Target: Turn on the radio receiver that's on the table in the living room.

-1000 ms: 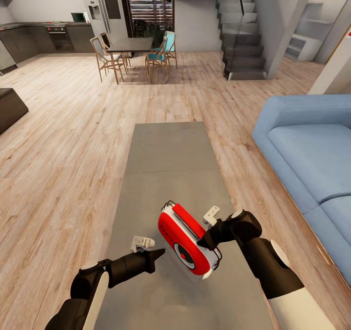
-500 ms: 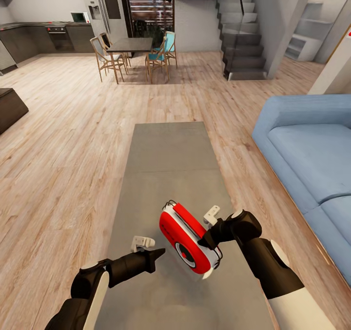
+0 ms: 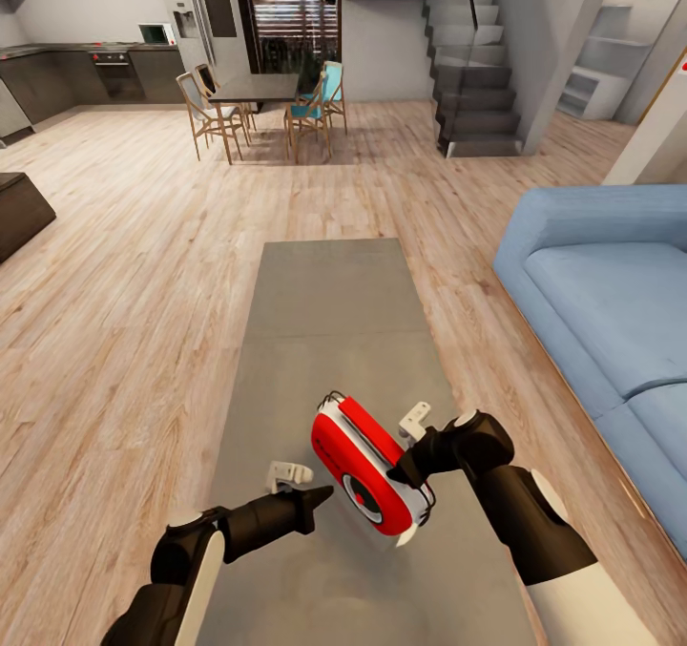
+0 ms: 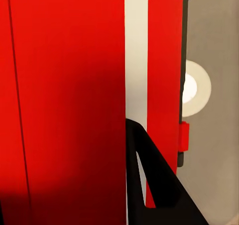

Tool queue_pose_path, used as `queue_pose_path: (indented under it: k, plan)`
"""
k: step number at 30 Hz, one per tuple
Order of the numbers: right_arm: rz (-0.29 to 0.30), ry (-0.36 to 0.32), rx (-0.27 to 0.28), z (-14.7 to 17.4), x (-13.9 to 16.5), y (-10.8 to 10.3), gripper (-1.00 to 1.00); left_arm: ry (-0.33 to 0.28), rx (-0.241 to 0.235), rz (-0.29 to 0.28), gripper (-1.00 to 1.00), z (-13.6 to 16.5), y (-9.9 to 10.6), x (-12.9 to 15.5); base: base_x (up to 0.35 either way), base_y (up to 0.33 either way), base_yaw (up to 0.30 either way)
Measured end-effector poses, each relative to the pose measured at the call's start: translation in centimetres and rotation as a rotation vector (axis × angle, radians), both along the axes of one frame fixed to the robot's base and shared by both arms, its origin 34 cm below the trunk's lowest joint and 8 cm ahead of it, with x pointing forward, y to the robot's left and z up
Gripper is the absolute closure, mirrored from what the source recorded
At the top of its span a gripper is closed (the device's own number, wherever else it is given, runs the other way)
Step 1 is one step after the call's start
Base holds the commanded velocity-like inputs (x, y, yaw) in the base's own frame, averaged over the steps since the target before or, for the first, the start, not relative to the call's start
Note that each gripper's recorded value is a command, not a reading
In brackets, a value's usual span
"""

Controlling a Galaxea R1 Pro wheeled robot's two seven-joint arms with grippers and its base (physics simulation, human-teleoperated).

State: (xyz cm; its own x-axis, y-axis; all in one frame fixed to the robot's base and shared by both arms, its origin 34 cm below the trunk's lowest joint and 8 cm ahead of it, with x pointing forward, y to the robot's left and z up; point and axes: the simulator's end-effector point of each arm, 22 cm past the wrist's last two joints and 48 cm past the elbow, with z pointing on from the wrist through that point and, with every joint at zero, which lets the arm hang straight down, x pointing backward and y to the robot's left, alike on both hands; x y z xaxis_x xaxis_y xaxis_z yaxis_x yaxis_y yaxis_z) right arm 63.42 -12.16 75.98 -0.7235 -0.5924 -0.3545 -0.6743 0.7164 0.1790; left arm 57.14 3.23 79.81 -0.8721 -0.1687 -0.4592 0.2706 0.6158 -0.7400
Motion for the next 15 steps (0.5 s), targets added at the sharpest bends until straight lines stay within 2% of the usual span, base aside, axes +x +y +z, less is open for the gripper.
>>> queue_pose_path:
  k: [8,11,13,15]
  plan:
    - [0.003,0.000,0.017,0.4,0.0,0.2,1.00,0.005,0.014,-0.006,1.00,-0.4,0.0,-0.2,0.000,0.000,0.000]
    - [0.015,0.016,0.066,1.4,-0.4,0.9,1.00,0.004,0.019,-0.009,1.00,-0.5,0.1,-0.3,0.000,0.000,0.000]
    - [0.020,0.032,0.086,1.8,-0.6,0.6,1.00,0.004,0.021,-0.010,1.00,-0.5,0.2,-0.3,0.000,0.000,0.000]
    - [0.015,0.044,0.096,2.0,-0.7,-0.7,1.00,0.003,0.022,-0.011,1.00,-0.6,0.2,-0.3,0.000,0.000,0.000]
